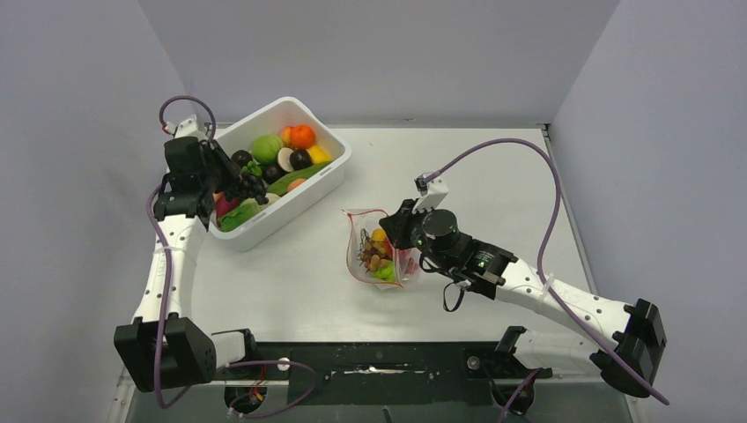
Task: Place the food in the zip-top bag and seal the zipper
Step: Pick up the fake fruit from the bin.
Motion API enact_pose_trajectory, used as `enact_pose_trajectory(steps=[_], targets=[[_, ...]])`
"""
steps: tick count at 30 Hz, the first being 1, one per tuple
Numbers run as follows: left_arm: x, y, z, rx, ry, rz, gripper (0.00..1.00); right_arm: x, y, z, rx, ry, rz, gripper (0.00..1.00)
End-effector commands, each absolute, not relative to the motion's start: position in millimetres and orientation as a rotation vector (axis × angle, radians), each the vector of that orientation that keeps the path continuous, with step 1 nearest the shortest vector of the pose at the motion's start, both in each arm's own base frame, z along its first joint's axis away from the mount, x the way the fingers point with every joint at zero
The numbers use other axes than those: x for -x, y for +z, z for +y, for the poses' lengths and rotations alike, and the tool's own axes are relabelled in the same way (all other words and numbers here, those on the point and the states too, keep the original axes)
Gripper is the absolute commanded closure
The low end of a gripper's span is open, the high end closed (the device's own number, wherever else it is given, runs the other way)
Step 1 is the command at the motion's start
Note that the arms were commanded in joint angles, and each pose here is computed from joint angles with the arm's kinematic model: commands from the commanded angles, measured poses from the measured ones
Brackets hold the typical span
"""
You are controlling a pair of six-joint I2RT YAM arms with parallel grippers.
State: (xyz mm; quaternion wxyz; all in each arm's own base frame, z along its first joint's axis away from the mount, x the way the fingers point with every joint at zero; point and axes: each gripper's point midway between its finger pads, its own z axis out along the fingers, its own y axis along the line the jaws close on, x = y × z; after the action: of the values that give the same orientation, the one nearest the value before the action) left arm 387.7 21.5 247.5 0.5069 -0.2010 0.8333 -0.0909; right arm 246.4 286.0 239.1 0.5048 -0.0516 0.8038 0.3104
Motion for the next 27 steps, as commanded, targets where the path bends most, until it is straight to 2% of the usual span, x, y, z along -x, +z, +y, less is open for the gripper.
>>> enact_pose_trajectory(steps=[1,14,27], targets=[[-383.2,304.5,11.3,0.42,-0.265,1.89,0.81,-252.1,279.7,296.8,0.081,0.817,1.84,1.0],[-365.0,364.2,-25.1,0.299,-0.38,1.794,0.82,-259.7,280.2,309.9,0.087,0.812,1.844,1.0],[-335.7,405.2,-79.4,0.181,-0.618,1.719,0.83,-271.2,288.2,332.1,0.094,0.854,1.834,1.0]])
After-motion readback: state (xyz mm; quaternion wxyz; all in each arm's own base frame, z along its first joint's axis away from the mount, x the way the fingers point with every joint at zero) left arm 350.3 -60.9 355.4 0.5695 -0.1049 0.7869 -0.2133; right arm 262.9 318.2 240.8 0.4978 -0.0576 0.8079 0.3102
